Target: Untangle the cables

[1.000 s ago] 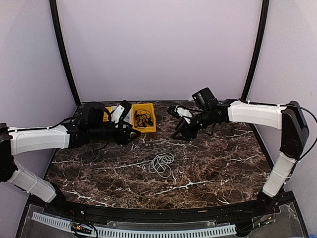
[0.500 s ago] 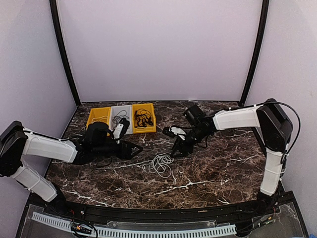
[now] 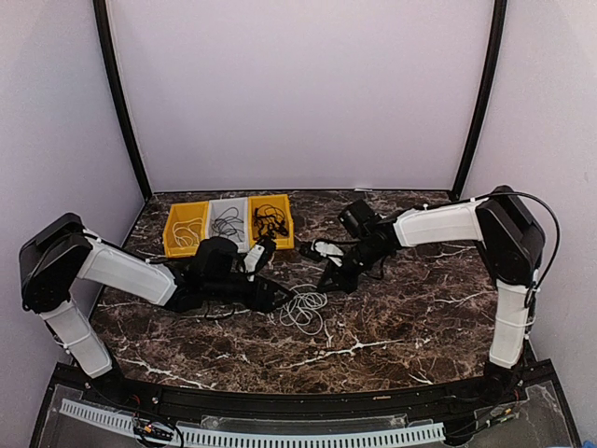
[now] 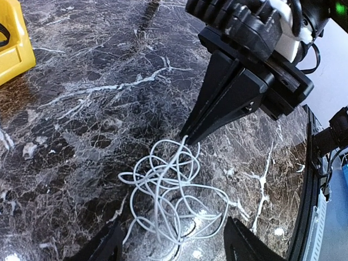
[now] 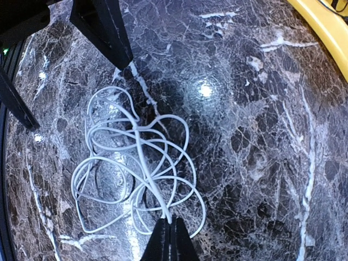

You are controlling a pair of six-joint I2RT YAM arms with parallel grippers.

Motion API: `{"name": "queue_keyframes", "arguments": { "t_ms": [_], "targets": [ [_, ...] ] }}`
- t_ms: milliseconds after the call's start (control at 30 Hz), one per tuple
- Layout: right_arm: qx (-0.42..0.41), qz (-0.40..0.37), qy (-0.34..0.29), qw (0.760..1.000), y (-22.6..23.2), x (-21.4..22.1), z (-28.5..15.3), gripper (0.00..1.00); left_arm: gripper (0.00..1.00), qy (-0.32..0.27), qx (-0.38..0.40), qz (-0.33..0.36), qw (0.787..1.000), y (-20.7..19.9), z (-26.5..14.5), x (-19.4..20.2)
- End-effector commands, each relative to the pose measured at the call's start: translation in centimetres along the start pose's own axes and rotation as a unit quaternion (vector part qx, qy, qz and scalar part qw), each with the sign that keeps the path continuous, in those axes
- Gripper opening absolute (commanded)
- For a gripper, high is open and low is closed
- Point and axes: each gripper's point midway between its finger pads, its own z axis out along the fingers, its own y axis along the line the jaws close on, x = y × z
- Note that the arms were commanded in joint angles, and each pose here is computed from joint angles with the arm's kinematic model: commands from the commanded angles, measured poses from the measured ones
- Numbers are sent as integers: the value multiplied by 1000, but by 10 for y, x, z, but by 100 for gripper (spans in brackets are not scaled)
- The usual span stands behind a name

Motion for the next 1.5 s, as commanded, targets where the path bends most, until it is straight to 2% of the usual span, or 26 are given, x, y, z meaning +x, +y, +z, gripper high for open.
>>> {"name": "queue_keyframes", "arguments": {
  "t_ms": [0,100,267,467,700,867,1033,1167,1367,1467],
  "targets": [
    [-19,-21,-16,999,9,-15,-8,0,65,-25,8,17,1000,-9,15,-18],
    [-35,-38,-39,998,24,-29,-25,0,63,-29,2,28,999,-12,30,-21],
    [-95,-65,-74,991,60,-49,-57,0,47,-33,-28,20,999,-2,46,-24],
    [-155,-103,-137,973,104,-81,-109,0,41,-39,-59,9,997,15,55,-17],
    [-124,-145,-229,955,114,-137,-210,0,38,-21,-67,7,998,24,60,0],
    [-92,-185,-298,932,129,-171,-290,0,38,0,-80,8,997,33,62,17],
    [-68,-221,-339,912,150,-194,-345,0,38,6,-91,7,996,39,61,23],
    [-49,-230,-351,906,155,-203,-362,0,38,9,-95,8,995,41,59,27],
    [-29,-209,-348,913,142,-202,-355,0,38,-10,-109,17,994,39,41,16],
    [-17,-188,-339,922,129,-195,-341,0,43,-27,-126,25,991,39,21,9]
  ]
}}
